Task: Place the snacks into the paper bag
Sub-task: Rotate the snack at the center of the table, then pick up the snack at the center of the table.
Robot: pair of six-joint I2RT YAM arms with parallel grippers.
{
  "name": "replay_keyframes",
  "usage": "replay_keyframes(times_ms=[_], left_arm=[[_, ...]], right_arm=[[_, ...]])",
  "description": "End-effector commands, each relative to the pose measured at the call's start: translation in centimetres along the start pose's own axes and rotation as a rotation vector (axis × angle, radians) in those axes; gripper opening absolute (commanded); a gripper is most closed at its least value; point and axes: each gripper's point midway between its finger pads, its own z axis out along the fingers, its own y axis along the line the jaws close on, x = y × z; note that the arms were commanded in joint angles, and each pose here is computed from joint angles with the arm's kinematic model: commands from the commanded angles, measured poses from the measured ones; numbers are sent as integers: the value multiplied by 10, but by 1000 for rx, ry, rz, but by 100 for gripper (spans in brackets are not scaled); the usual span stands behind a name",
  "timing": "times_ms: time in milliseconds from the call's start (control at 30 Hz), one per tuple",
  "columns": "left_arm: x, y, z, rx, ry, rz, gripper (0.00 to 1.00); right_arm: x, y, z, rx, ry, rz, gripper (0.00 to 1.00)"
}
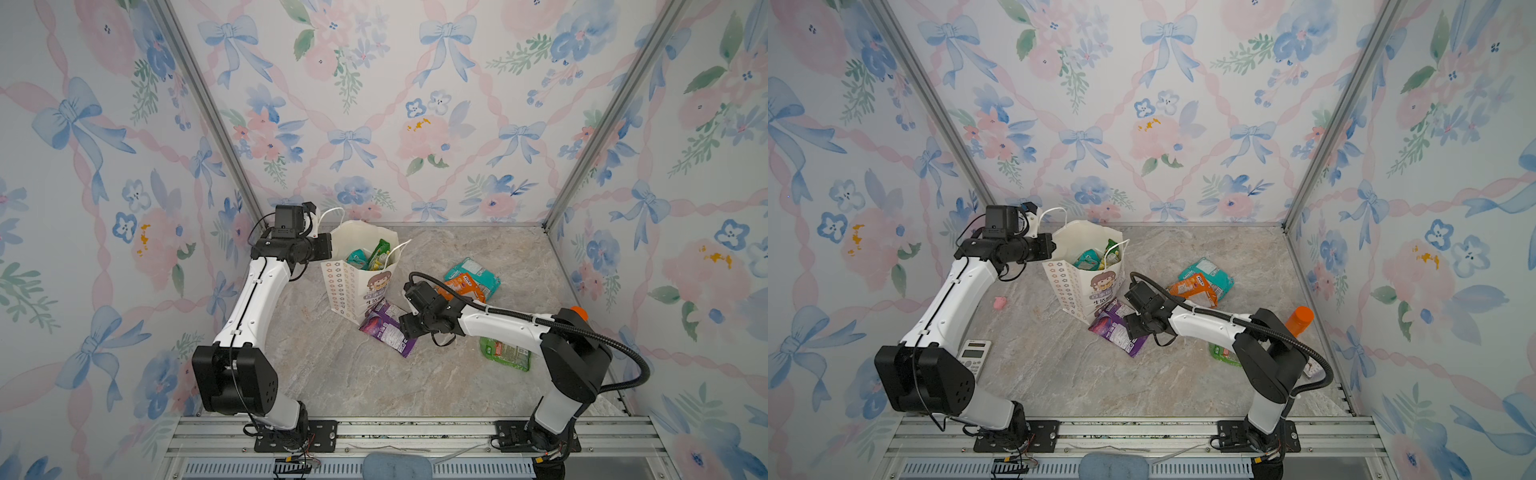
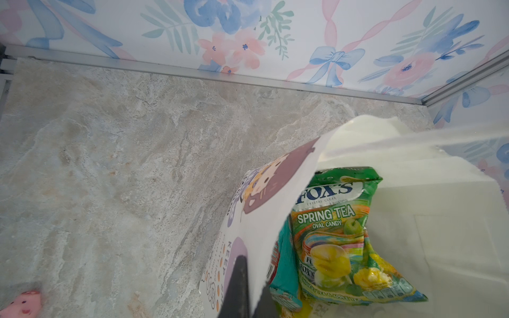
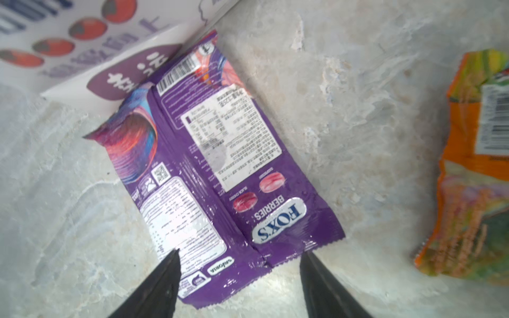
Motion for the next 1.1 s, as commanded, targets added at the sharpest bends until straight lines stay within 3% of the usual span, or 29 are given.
replay_keyframes(times_ms=[0,400,667,1067], left_arm=[[-8,2,-3,-5,-36,12,0],[-10,6,-7,-20,-46,15,0],[-9,9,-4,-24,-38,9,0],[-9,9,-4,-26,-39,10,0]], right_arm=[[3,-8,-9,116,16,-138,72],[5,43,8,58,40,-329,79],[10,60,24,17,82,-361,79],[15,59,47,100,138,-405,80]])
